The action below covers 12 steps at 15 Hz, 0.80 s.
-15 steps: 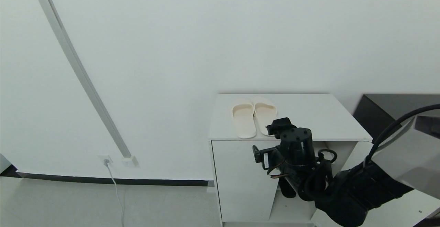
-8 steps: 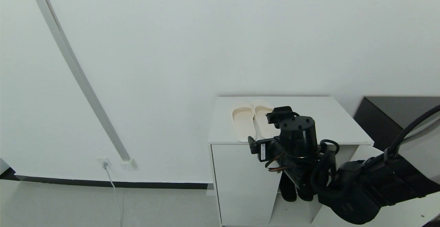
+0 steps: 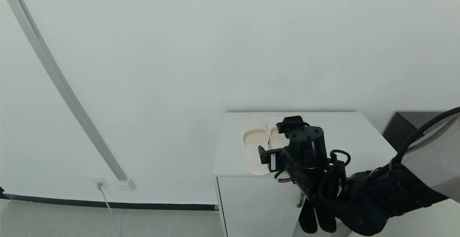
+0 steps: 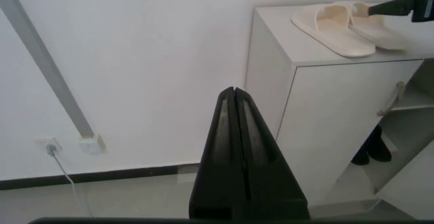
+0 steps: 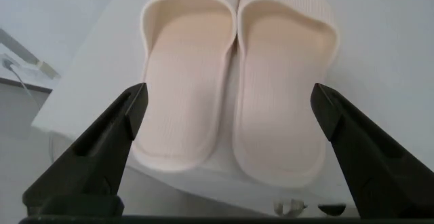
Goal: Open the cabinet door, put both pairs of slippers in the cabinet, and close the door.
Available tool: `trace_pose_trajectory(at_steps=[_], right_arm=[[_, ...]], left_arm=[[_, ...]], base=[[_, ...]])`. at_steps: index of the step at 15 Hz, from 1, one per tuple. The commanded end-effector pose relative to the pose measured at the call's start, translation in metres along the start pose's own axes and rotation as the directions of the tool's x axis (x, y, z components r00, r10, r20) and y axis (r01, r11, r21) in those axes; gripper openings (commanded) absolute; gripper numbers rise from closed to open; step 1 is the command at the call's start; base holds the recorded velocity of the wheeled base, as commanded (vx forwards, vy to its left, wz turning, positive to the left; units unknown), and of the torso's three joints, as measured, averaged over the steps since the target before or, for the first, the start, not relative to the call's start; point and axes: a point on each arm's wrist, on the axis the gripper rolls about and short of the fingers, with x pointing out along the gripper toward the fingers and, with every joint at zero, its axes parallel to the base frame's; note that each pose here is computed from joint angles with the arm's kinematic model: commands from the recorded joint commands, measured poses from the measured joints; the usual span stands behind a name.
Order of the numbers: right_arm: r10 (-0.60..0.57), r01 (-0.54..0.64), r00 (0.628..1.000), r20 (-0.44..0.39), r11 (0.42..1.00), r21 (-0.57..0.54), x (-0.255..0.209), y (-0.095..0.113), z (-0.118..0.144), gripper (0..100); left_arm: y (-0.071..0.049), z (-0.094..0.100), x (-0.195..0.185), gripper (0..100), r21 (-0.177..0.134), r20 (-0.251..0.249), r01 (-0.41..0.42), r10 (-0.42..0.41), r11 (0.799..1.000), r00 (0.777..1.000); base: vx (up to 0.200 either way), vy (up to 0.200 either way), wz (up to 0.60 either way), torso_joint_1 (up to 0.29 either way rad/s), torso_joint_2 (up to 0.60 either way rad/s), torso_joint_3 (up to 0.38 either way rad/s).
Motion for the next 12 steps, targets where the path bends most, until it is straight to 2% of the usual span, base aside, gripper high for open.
trace_pose_trajectory(at_steps=[1, 4, 9, 12], right_arm=[[-0.004, 0.004, 1.0, -0.02, 1.0, -0.014, 0.019, 0.005, -0.027, 100], [-0.016, 0.017, 1.0, 0.024, 1.0, -0.012, 0.046, 0.006, -0.041, 100], [-0.029, 0.029, 0.997, 0.069, 1.0, 0.0, 0.085, -0.01, -0.028, 100], [-0.047, 0.047, 0.998, 0.047, 0.999, -0.007, 0.097, -0.013, -0.014, 100]], left_arm=[[0.0, 0.0, 0.0, 0, 0.0, -0.002, -0.001, 0.001, 1.0, 1.0], [0.0, 0.0, 0.0, 0, 0.0, -0.002, -0.001, 0.001, 1.0, 1.0], [0.0, 0.0, 0.0, 0, 0.0, -0.002, -0.002, 0.002, 1.0, 1.0], [0.0, 0.0, 0.0, 0, 0.0, -0.002, -0.001, 0.001, 1.0, 1.0]], base=[[0.0, 0.0, 0.0, 0.0, 0.0, 0.0], [0.0, 0.0, 0.0, 0.0, 0.0, 0.0], [0.0, 0.0, 0.0, 0.0, 0.0, 0.0], [0.0, 0.0, 0.0, 0.0, 0.0, 0.0]])
